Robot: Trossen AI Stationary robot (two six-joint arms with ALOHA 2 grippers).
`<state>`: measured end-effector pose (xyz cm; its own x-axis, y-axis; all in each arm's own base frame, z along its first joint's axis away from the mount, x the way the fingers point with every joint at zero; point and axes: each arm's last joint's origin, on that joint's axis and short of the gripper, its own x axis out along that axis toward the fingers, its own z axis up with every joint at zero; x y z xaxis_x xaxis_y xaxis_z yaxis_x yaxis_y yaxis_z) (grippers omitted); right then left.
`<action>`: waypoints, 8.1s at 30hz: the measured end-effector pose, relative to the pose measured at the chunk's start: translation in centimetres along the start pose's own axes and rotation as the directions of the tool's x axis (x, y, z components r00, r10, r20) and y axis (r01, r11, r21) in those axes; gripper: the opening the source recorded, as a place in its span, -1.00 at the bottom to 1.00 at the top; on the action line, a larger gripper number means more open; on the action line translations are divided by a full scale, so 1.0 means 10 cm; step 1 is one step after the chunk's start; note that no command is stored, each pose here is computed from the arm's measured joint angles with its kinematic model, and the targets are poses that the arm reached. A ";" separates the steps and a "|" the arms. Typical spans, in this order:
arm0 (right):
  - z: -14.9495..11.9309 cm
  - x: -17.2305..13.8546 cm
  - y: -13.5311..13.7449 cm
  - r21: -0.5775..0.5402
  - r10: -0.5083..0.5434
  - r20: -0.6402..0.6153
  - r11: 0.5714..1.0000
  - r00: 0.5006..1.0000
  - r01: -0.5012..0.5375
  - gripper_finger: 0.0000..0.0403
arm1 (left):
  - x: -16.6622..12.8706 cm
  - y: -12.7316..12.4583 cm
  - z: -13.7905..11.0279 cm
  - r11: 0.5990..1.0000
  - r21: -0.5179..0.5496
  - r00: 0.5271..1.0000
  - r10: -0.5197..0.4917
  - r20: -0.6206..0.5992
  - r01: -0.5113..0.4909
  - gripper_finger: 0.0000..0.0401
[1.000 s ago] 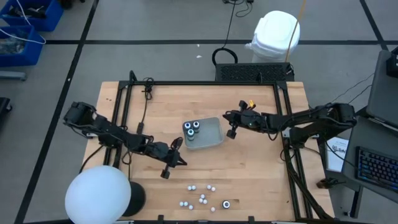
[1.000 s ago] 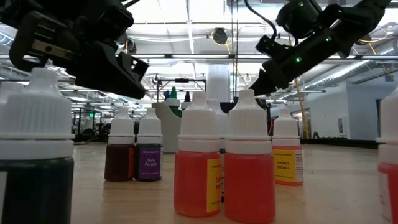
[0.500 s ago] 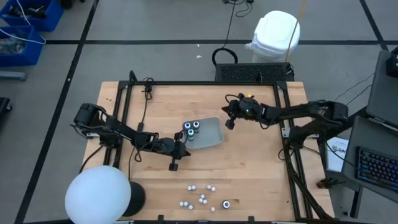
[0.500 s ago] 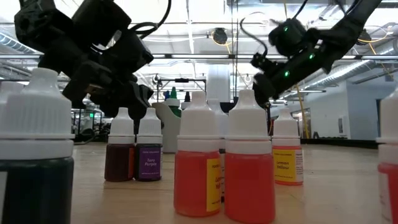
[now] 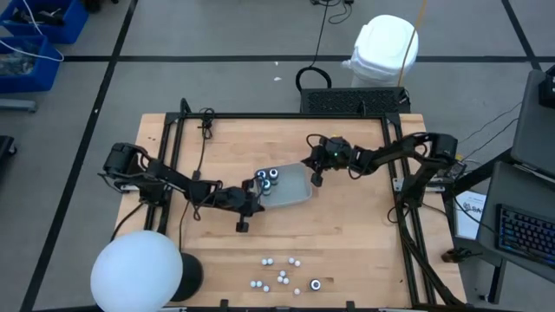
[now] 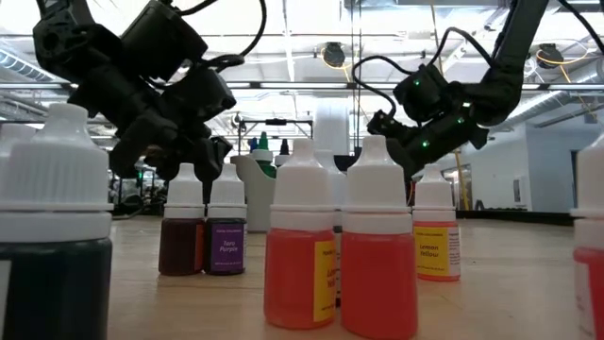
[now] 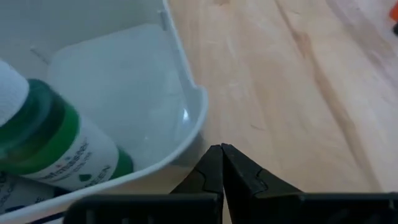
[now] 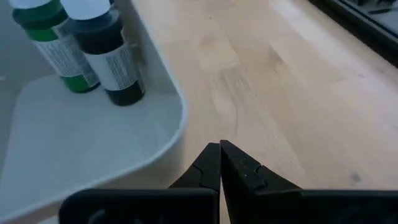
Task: Pick & Place food coloring
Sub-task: Adjust the gray bin, then put the large purple food coloring bottle into the gray bin
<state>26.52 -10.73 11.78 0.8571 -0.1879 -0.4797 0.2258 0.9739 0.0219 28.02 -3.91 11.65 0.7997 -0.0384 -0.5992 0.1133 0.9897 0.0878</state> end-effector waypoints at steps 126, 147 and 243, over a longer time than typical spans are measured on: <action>0.61 -1.93 2.48 -0.270 0.292 0.137 0.930 0.946 -0.248 -1.00 | -0.75 -0.37 0.61 0.995 -0.013 0.919 0.092 0.384 -0.094 -0.82; -0.12 -1.66 3.63 -0.311 0.261 0.029 0.920 0.965 -0.239 0.19 | -0.79 -0.50 0.58 0.991 0.088 0.928 0.066 0.366 -0.105 -0.82; -0.22 -0.95 3.31 -0.281 0.413 -0.029 0.871 0.910 -0.404 -0.17 | -0.77 -0.51 0.54 0.994 0.065 0.943 0.062 0.327 -0.088 -0.82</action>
<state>24.82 23.53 15.15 0.8600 0.2345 -0.4532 -0.2793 0.9596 -0.0334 24.45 -9.37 20.13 0.9540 -0.0197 -0.2993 0.0804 0.9781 0.1918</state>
